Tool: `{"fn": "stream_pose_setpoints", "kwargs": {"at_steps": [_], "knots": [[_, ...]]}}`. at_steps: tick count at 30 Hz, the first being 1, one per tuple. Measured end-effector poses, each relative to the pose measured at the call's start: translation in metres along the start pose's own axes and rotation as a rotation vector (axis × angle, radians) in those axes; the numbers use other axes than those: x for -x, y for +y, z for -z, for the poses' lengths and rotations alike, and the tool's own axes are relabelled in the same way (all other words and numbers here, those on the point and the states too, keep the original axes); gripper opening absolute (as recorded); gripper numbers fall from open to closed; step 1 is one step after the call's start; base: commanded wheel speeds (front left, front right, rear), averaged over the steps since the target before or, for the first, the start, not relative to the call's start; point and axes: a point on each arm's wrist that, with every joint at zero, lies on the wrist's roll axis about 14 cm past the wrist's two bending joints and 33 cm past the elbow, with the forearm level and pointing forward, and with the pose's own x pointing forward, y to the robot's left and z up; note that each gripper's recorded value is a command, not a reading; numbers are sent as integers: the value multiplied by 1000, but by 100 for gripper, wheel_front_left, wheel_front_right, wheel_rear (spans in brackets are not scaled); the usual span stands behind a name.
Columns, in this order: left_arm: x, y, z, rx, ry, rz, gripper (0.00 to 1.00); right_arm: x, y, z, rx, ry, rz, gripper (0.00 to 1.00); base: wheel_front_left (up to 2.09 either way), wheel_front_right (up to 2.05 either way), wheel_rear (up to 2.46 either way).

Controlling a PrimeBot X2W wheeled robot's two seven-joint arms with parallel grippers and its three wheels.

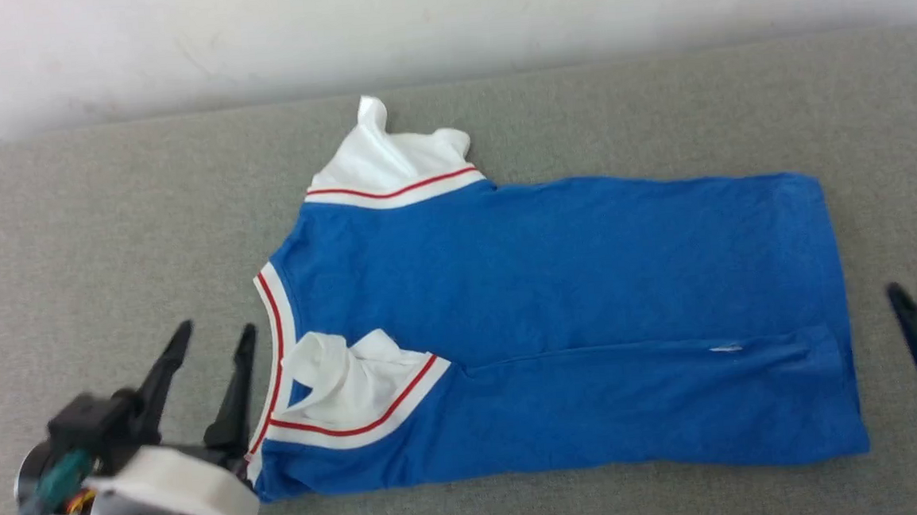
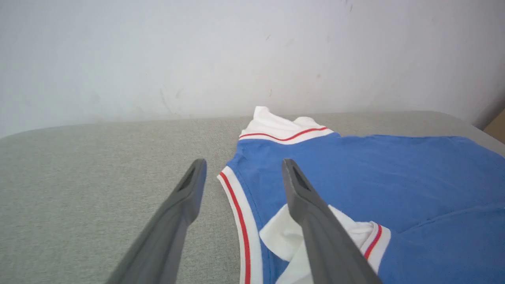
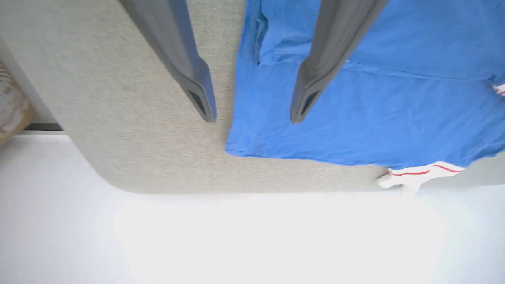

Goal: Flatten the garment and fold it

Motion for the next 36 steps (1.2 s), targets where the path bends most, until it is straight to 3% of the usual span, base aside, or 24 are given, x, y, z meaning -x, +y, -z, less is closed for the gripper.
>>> {"fn": "stream_pose_setpoints", "kwargs": {"at_steps": [4, 7, 10, 13, 17, 25, 31, 36], "knots": [[28, 8, -23, -32, -130, -133, 100, 29, -6, -14, 35, -169, 121, 100, 0, 0, 0], [49, 8, -34, -118, -190, -207, 100, 47, 2, -11, 45, -237, 177, 100, 0, 0, 0], [65, 5, -45, -153, -249, -276, 100, 55, 14, -4, 49, -267, 184, 100, 0, 0, 0], [80, -1, -30, -103, -217, -319, 100, 58, 19, 6, 58, -263, 179, 100, 0, 0, 0], [86, -6, -17, -108, -179, -293, 100, 56, 25, 11, 67, -253, 163, 100, 0, 0, 0], [57, -16, 42, -135, 196, -92, 100, 37, 39, 9, 74, -253, 115, 100, 0, 0, 0], [58, 5, 99, -130, 508, -107, 100, 25, 44, 22, 63, -209, 98, 100, 0, 0, 0], [52, 8, 109, -53, 592, -138, 100, 20, 36, 30, 63, -178, 119, 100, 0, 0, 0]]}}
